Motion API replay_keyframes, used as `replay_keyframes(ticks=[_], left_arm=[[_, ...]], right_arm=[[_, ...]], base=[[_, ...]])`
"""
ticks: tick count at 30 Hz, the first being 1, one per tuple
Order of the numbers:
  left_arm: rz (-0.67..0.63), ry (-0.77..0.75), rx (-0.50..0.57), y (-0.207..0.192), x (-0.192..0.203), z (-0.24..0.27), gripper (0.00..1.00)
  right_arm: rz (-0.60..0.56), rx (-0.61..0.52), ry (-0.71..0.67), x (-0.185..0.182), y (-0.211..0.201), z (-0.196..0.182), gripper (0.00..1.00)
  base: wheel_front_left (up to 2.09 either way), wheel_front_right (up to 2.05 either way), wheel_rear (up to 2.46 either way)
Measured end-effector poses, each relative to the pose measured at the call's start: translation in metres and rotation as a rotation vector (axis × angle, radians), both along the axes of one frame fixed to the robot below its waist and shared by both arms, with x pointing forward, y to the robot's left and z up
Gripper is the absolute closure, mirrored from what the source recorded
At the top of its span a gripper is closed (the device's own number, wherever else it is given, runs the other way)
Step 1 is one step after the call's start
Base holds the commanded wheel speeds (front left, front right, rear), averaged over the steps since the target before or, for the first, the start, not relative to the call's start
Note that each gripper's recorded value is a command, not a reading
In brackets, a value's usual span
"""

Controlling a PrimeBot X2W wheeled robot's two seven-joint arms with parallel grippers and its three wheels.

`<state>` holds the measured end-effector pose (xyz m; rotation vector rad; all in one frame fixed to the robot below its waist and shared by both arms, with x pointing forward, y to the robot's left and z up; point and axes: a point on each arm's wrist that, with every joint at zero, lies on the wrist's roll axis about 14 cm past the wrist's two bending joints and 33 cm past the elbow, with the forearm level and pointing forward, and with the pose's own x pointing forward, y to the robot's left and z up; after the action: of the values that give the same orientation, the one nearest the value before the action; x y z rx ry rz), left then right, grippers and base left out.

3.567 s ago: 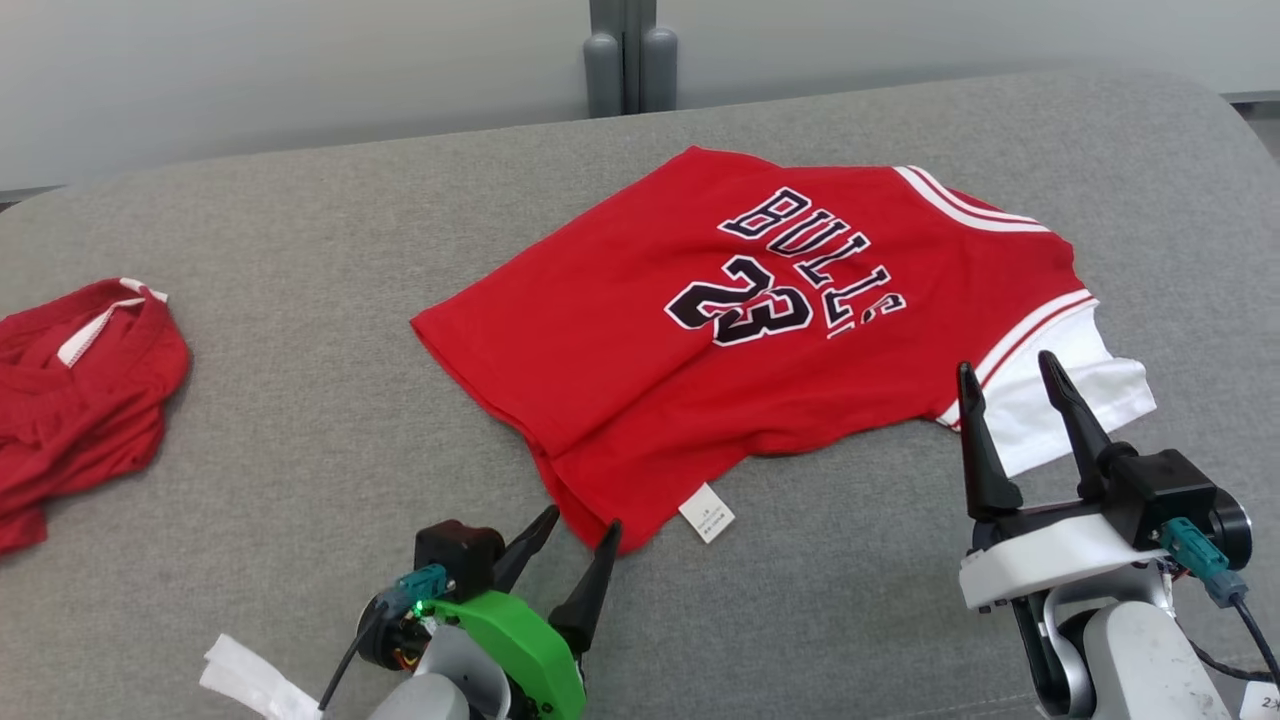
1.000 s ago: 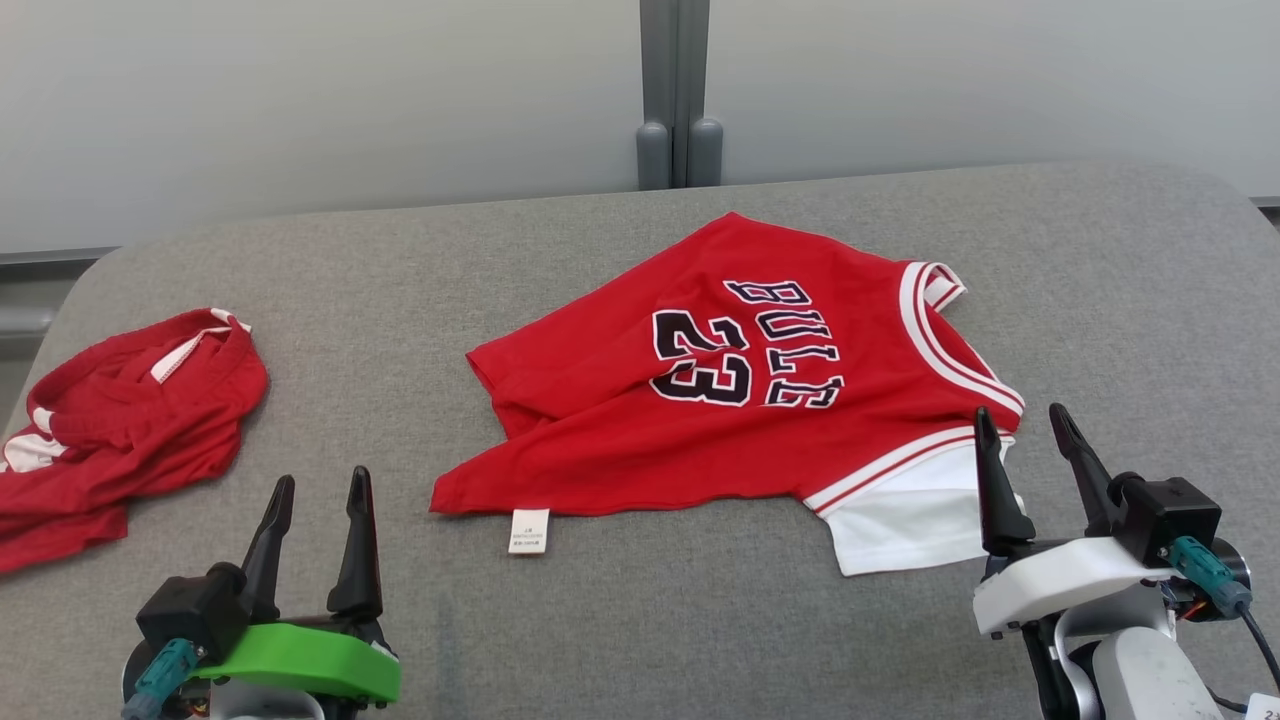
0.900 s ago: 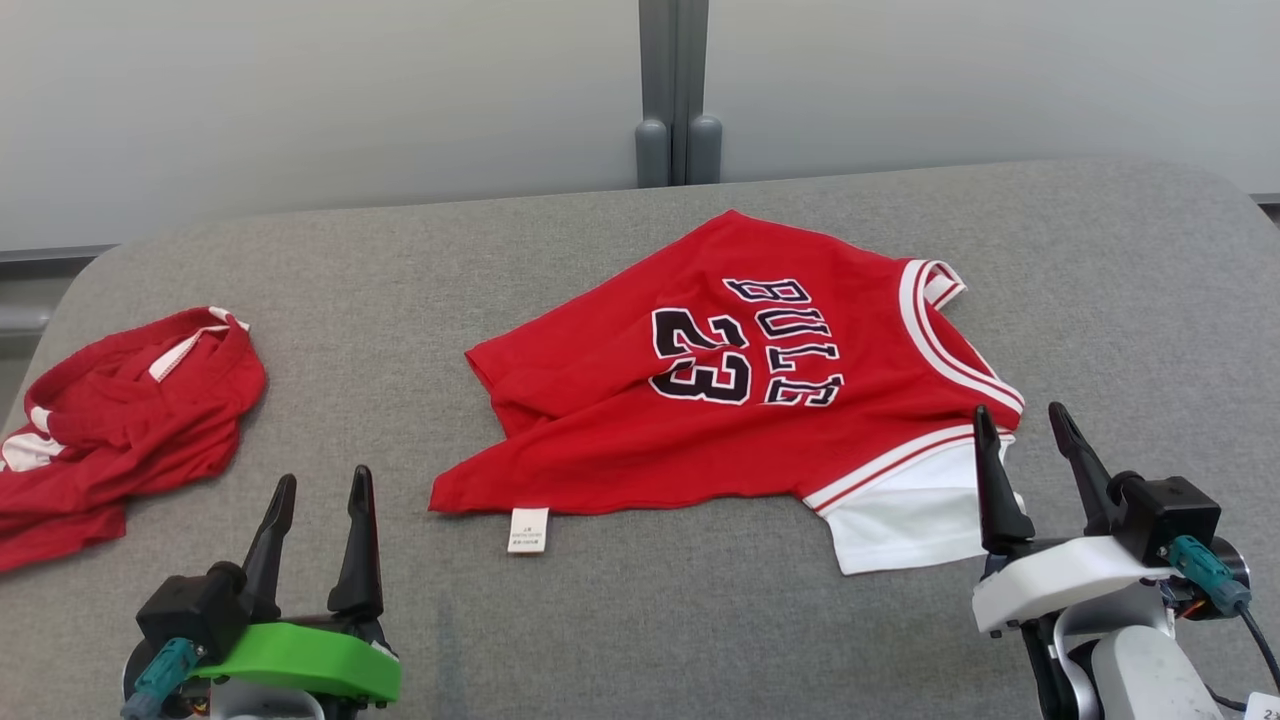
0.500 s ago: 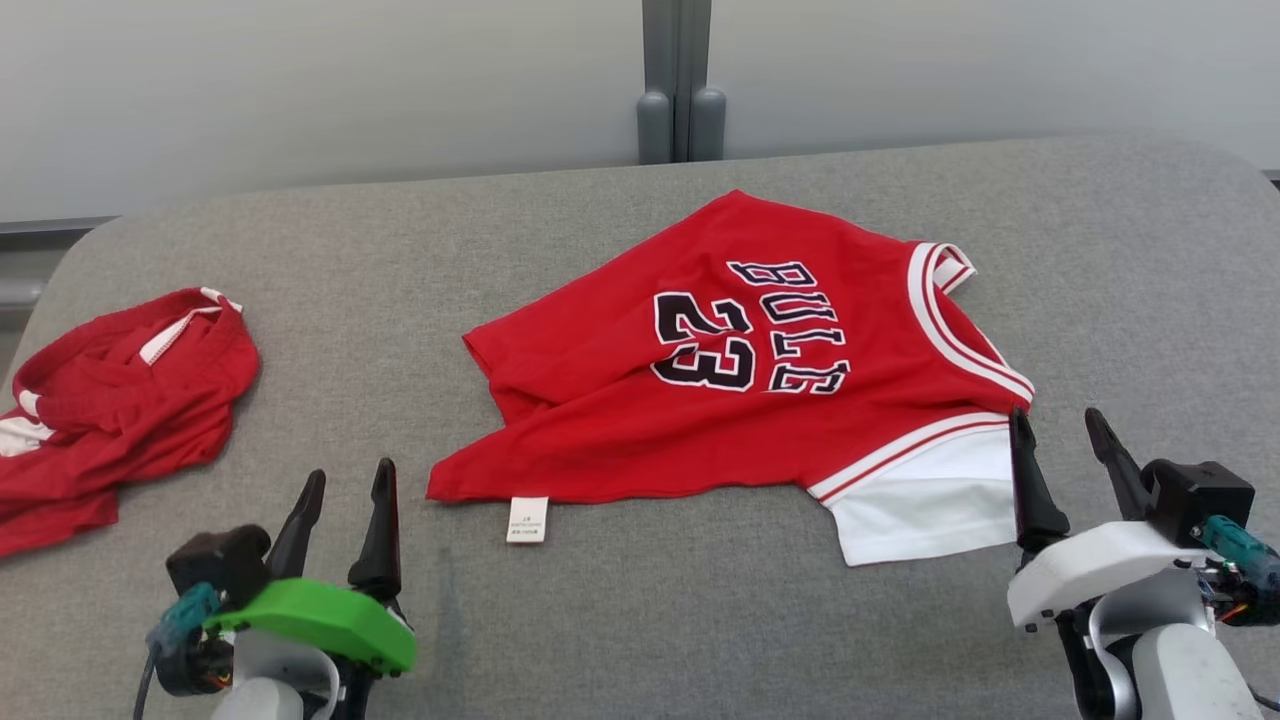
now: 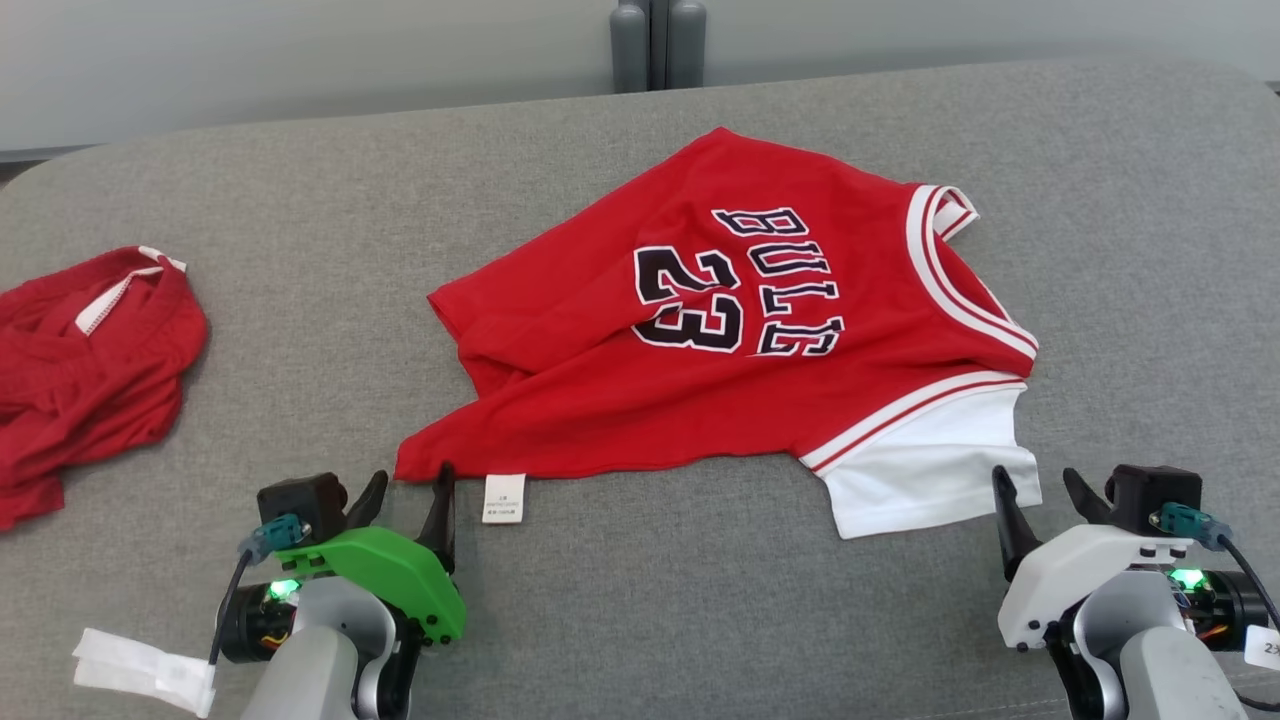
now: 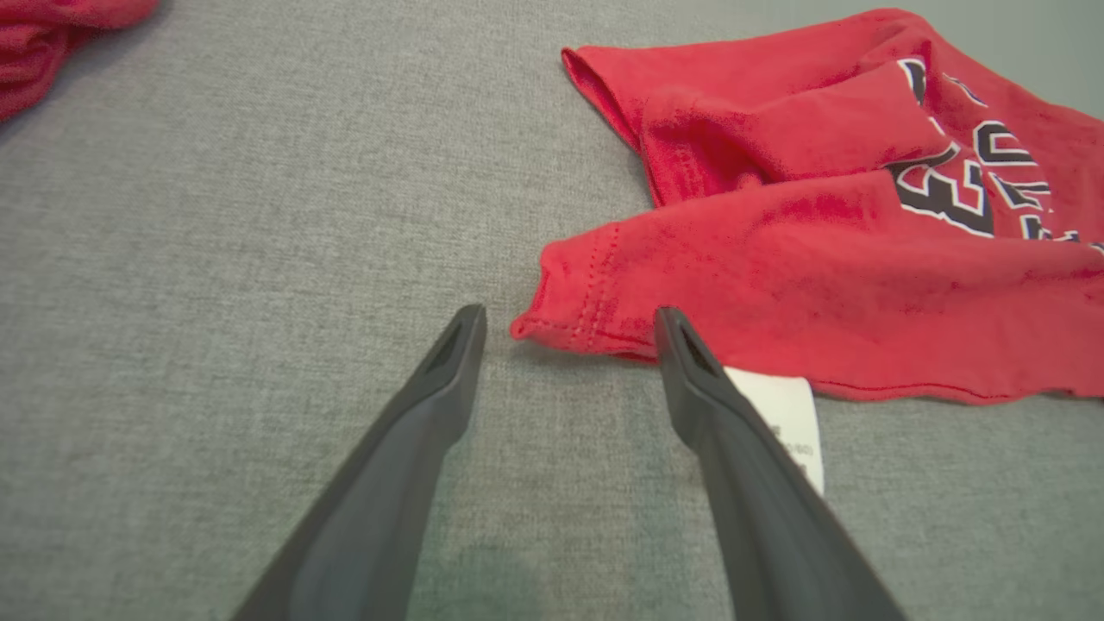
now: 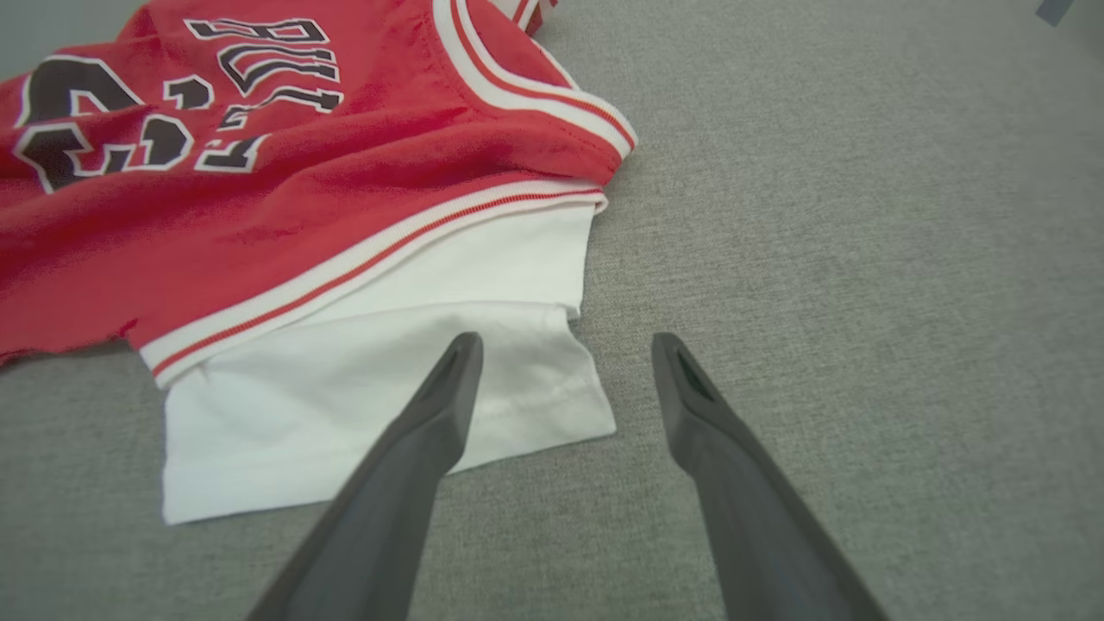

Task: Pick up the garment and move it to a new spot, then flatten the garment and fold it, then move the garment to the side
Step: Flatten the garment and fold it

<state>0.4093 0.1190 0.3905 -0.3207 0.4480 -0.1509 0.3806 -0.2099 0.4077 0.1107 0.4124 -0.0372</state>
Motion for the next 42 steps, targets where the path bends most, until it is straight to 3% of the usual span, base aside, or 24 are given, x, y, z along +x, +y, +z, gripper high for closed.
replay_keyframes(ticks=[19, 20, 21, 22, 28, 34, 42], left_arm=[[-0.027, 0.119, 0.033, -0.007, 0.016, -0.033, 0.00], [-0.036, 0.119, 0.032, -0.009, 0.017, -0.033, 0.39], [-0.048, 0.117, 0.031, -0.011, 0.017, -0.033, 0.85], [-0.056, 0.108, 0.031, -0.012, 0.018, -0.032, 1.00], [-0.053, -0.003, 0.010, -0.015, 0.026, -0.014, 1.00], [-0.011, -0.198, -0.086, -0.018, 0.042, 0.037, 1.00], [0.008, -0.365, -0.357, -0.033, 0.034, 0.112, 1.00]], right_arm=[[0.065, -0.008, 0.185, 0.006, 0.017, -0.049, 0.02], [0.069, -0.009, 0.188, 0.006, 0.017, -0.049, 0.45], [0.074, -0.008, 0.191, 0.006, 0.019, -0.049, 1.00], [0.078, -0.007, 0.195, 0.006, 0.020, -0.049, 1.00], [0.085, 0.022, 0.163, 0.009, 0.027, -0.041, 1.00], [0.050, 0.059, 0.028, 0.018, 0.022, -0.004, 1.00], [-0.009, 0.196, -0.207, 0.021, 0.007, 0.082, 1.00]], base=[[0.00, 0.00, 0.00], [0.00, 0.00, 0.00], [0.00, 0.00, 0.00], [0.00, 0.00, 0.00], [0.00, 0.00, 0.00], [0.00, 0.00, 0.00], [0.00, 0.00, 0.00]])
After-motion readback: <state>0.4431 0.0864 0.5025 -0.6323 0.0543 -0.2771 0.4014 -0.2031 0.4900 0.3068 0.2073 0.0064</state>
